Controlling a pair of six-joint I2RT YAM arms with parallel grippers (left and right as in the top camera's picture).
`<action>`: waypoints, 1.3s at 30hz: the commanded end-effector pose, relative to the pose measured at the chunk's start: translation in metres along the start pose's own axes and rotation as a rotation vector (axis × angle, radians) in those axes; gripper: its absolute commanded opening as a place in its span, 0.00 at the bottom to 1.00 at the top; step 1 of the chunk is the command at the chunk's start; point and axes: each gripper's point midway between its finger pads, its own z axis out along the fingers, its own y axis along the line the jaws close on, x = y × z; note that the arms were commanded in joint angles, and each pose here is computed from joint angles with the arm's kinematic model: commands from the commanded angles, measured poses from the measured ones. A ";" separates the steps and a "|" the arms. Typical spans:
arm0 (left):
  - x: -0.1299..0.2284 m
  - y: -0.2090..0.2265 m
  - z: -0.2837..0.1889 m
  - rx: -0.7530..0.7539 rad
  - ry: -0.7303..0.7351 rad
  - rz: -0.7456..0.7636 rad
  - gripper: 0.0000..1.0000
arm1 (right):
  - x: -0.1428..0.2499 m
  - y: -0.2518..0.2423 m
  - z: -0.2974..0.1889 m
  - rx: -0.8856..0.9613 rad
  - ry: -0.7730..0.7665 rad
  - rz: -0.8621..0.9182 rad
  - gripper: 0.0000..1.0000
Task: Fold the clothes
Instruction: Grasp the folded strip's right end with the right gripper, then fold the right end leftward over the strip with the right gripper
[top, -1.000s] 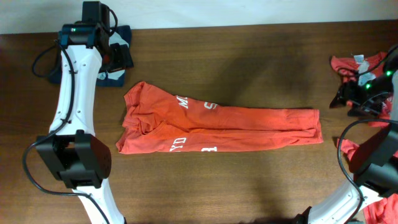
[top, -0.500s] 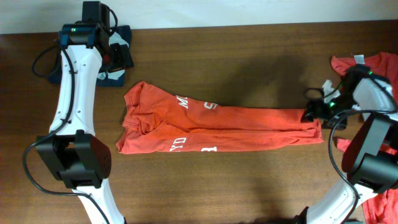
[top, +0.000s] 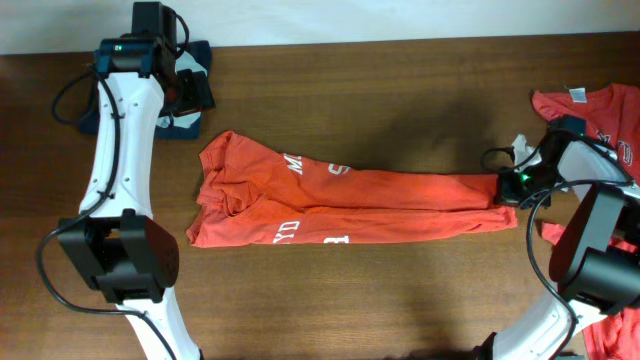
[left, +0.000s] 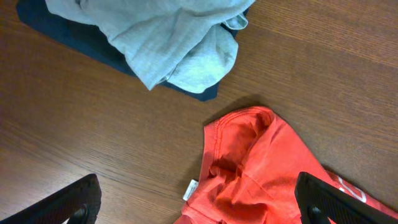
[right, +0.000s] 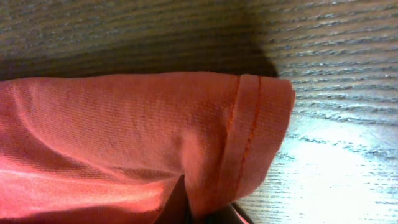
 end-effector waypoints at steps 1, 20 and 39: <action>-0.001 0.002 0.002 -0.014 -0.001 0.001 0.99 | -0.018 -0.008 -0.010 0.002 -0.036 0.015 0.04; -0.001 0.002 0.002 -0.014 -0.001 0.001 0.99 | -0.063 -0.079 -0.135 0.104 -0.217 0.154 0.04; -0.001 0.002 0.002 -0.014 -0.001 0.001 0.99 | -0.031 0.182 -0.097 -0.054 0.063 -0.243 0.04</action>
